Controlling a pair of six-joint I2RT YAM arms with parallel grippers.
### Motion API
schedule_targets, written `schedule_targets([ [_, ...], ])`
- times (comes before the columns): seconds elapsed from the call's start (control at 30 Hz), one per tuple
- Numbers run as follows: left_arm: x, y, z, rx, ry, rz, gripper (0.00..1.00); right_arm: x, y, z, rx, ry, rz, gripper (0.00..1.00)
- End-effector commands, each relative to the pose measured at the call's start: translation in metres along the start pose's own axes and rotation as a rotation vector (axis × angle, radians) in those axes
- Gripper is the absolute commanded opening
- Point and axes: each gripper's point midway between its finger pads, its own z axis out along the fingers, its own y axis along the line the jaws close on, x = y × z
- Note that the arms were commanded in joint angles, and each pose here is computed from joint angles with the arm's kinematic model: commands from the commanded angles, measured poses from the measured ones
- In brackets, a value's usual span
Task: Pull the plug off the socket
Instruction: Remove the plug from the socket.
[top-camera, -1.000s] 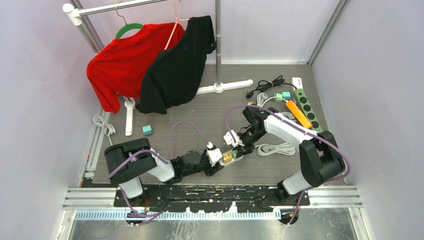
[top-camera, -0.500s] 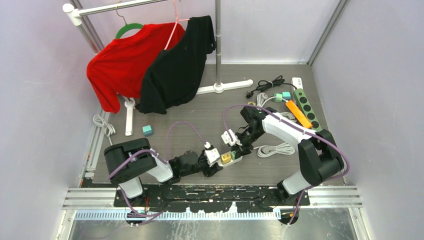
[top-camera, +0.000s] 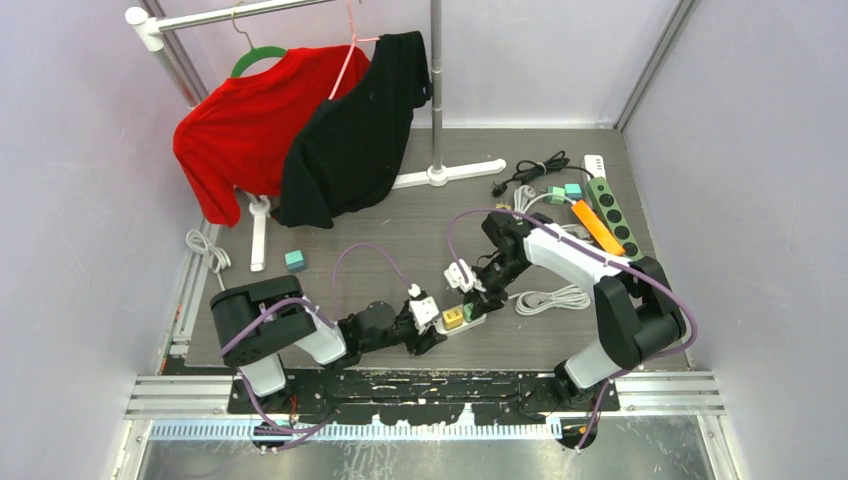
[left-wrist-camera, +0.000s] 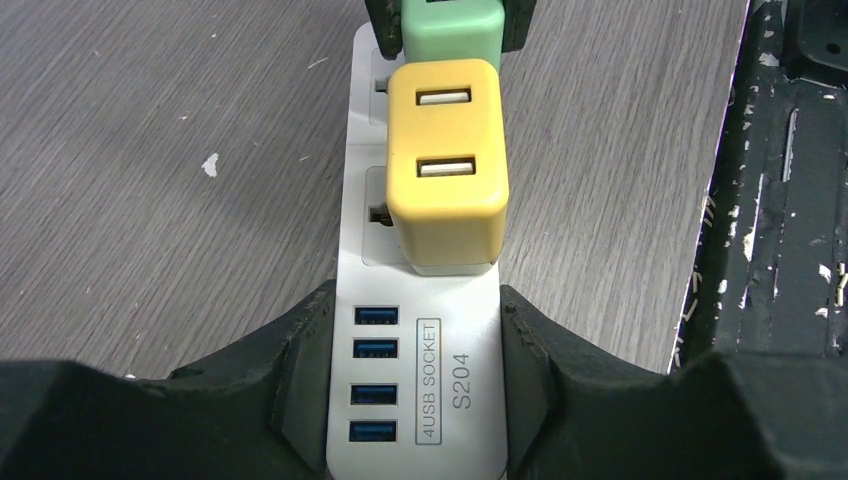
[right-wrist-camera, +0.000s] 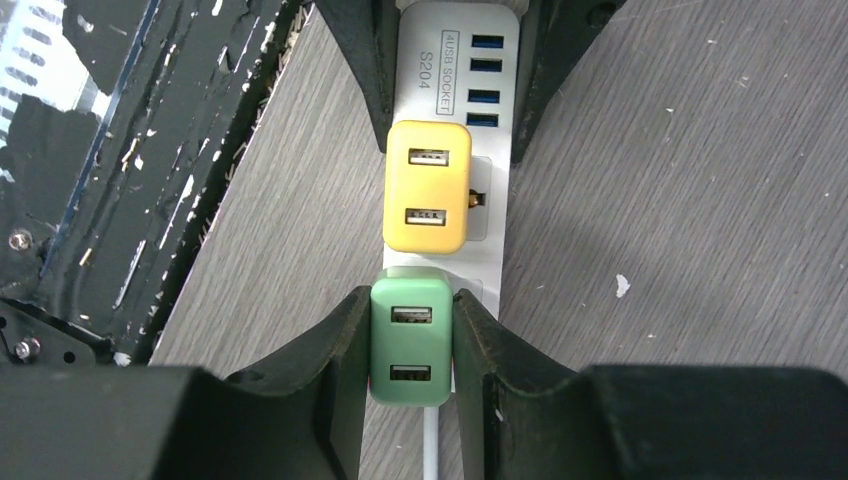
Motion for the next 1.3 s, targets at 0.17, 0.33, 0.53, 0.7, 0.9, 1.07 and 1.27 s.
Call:
schedule_targets([
  [0.17, 0.015, 0.0, 0.0, 0.014, 0.048, -0.047, 0.0, 0.012, -0.022, -0.019, 0.138, 0.063, 0.099, 0.01],
  [0.33, 0.017, 0.001, 0.0, 0.023, 0.044, -0.076, 0.0, 0.017, 0.01, -0.017, -0.002, 0.065, -0.008, 0.01],
  [0.53, 0.016, 0.002, 0.002, 0.028, 0.057, -0.089, 0.0, 0.0, 0.016, 0.002, -0.045, -0.003, -0.042, 0.01],
  [0.7, 0.021, 0.002, 0.002, 0.032, 0.108, -0.086, 0.0, -0.013, -0.008, 0.006, 0.044, -0.046, 0.034, 0.01],
  [0.9, 0.028, 0.005, -0.002, 0.023, 0.119, -0.098, 0.0, 0.009, -0.028, -0.018, 0.166, 0.034, 0.122, 0.01],
  [1.07, 0.027, 0.009, -0.005, 0.016, 0.104, -0.115, 0.0, 0.025, 0.001, -0.02, 0.058, 0.077, 0.018, 0.01],
  [1.27, 0.027, 0.009, -0.003, 0.026, 0.114, -0.125, 0.0, 0.0, 0.02, -0.001, -0.043, -0.037, -0.08, 0.01],
])
